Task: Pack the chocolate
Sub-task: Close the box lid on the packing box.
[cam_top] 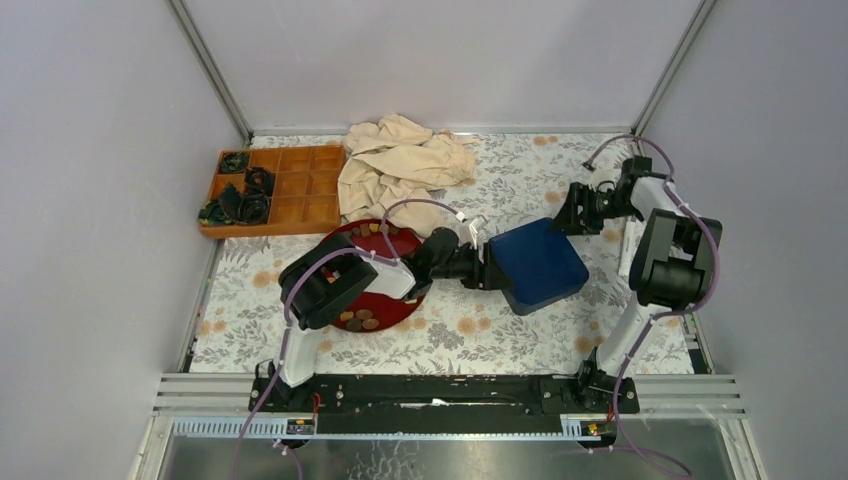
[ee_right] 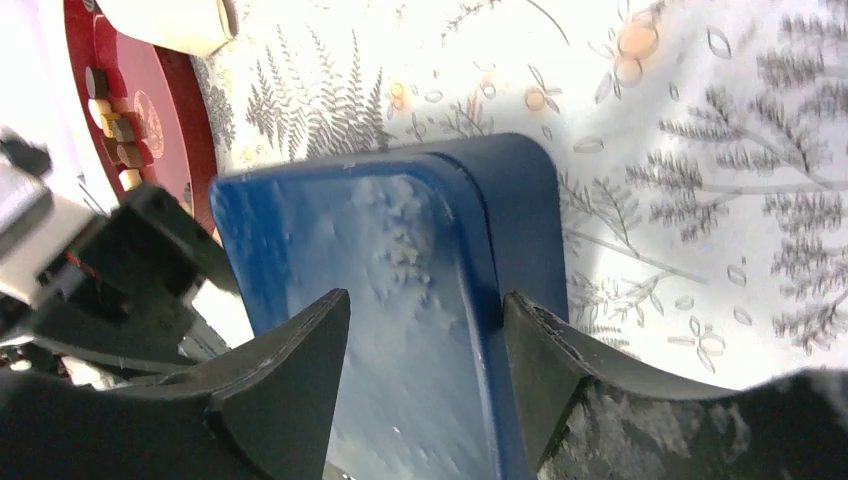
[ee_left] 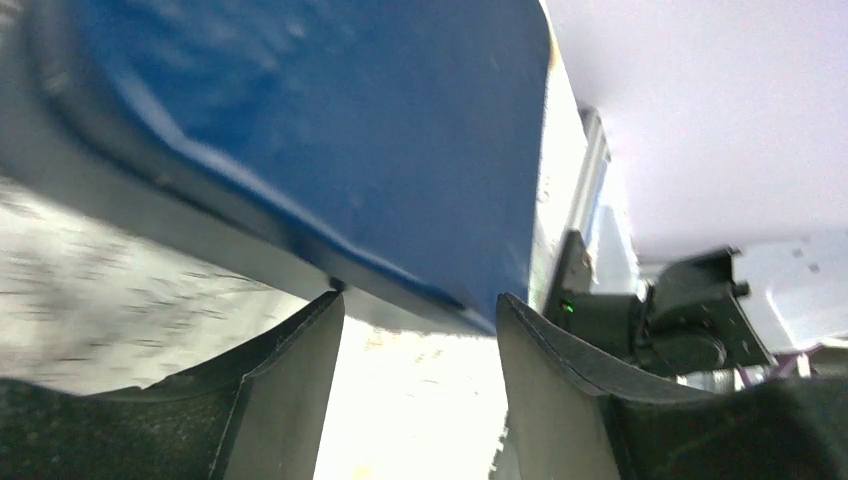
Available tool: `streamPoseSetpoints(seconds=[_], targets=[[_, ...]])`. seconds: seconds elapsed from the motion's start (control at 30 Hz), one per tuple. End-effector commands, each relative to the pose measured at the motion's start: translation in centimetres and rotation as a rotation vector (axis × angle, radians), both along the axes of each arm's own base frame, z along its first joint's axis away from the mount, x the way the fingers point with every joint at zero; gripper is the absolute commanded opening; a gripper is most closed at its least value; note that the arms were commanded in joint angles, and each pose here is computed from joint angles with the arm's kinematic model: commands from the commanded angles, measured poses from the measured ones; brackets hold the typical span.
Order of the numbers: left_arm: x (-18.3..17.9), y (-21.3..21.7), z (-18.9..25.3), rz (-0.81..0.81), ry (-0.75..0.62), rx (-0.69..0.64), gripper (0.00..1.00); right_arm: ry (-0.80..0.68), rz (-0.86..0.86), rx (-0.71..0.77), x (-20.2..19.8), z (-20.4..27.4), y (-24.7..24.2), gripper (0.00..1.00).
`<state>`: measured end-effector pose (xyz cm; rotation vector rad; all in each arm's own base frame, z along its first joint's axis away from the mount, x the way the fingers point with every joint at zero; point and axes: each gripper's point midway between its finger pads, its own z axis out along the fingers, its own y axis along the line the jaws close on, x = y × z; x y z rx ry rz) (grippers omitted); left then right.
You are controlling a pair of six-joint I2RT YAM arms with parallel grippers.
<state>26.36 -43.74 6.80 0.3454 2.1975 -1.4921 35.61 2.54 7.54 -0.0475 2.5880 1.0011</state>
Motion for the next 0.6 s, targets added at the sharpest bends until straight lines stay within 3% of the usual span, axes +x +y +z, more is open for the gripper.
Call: streamPoseSetpoints(seconds=[0.0, 0.17, 0.3, 0.47, 0.57], targets=[[-3.4, -2.8, 3.5, -0.051, -0.005, -0.179, 0.65, -0.006, 0.062, 0.015, 1.3, 1.8, 1.2, 0.65], [-3.8, -1.3, 5.6, 0.007, -0.069, -0.219, 0.66, -0.108, 0.061, -0.160, 3.6, 3.9, -2.3, 0.70], [-2.5, 3.0, 6.8, 0.141, -0.205, -0.120, 0.70, -0.282, 0.073, -0.277, 4.9, 8.2, -4.6, 0.72], [1.8, 9.6, 5.3, 0.289, -0.214, 0.011, 0.64, -0.528, 0.275, -0.188, 2.5, 12.5, -1.1, 0.69], [3.9, 11.1, 3.9, 0.293, -0.204, 0.078, 0.58, -0.575, 0.303, -0.276, 2.0, 11.4, -0.8, 0.66]])
